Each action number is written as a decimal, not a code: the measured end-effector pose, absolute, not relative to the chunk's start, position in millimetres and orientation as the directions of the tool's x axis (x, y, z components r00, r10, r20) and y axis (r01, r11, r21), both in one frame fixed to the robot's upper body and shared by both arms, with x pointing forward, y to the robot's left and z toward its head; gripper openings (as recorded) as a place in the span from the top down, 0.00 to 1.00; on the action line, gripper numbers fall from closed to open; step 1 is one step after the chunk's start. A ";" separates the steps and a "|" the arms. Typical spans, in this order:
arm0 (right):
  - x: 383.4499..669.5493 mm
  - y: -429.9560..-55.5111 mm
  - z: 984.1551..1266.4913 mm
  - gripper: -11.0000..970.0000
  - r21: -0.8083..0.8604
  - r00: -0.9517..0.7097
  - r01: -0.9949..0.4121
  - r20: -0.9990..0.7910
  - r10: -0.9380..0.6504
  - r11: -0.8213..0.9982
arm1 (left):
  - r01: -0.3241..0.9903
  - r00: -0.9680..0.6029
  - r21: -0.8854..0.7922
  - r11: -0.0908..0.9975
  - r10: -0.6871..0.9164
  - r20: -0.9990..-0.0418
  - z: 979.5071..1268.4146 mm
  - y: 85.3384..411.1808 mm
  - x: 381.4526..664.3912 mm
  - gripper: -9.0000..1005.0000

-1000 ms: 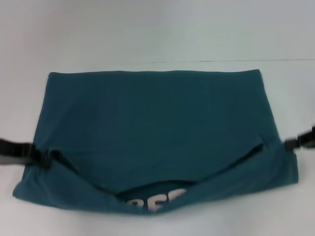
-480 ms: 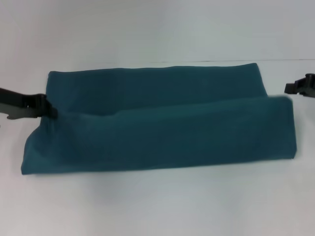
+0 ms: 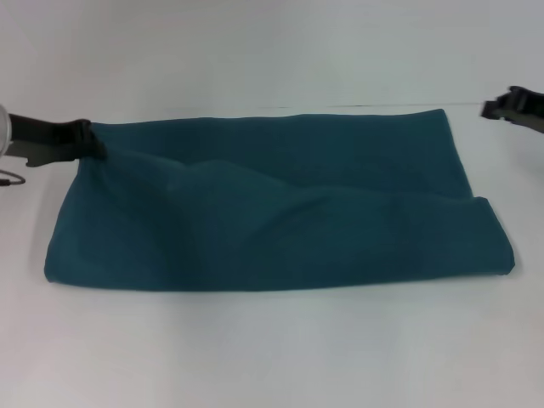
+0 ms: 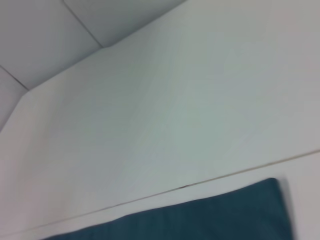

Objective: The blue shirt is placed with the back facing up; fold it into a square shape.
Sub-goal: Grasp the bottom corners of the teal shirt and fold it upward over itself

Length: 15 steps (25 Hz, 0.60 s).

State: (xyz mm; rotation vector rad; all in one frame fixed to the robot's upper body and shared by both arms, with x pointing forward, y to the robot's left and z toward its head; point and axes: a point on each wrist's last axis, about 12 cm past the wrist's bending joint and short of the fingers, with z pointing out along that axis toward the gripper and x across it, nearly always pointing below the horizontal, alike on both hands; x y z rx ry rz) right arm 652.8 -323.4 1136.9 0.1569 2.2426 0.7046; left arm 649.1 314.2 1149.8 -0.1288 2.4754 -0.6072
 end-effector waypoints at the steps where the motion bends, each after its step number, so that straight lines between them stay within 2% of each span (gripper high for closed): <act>1: 654.4 -317.3 1136.1 0.98 0.529 -0.710 -0.116 -0.636 0.303 0.841 | 0.043 -0.828 -0.450 0.892 -0.221 -0.515 1149.1 313.1 650.3 0.96; 7: 648.5 -306.4 1131.7 0.97 0.564 -0.780 -0.147 -0.571 0.255 0.813 | 0.025 -0.833 -0.453 0.891 -0.232 -0.502 1143.1 317.0 647.7 0.96; 12: 636.0 -325.4 1146.2 0.96 0.636 -0.846 -0.138 -0.474 0.243 0.759 | 0.019 -0.833 -0.453 0.892 -0.236 -0.500 1141.0 320.1 645.5 0.96; 15: 630.7 -340.0 1149.7 0.90 0.651 -0.862 -0.091 -0.431 0.268 0.754 | 0.019 -0.834 -0.452 0.892 -0.235 -0.500 1140.3 320.5 645.1 0.96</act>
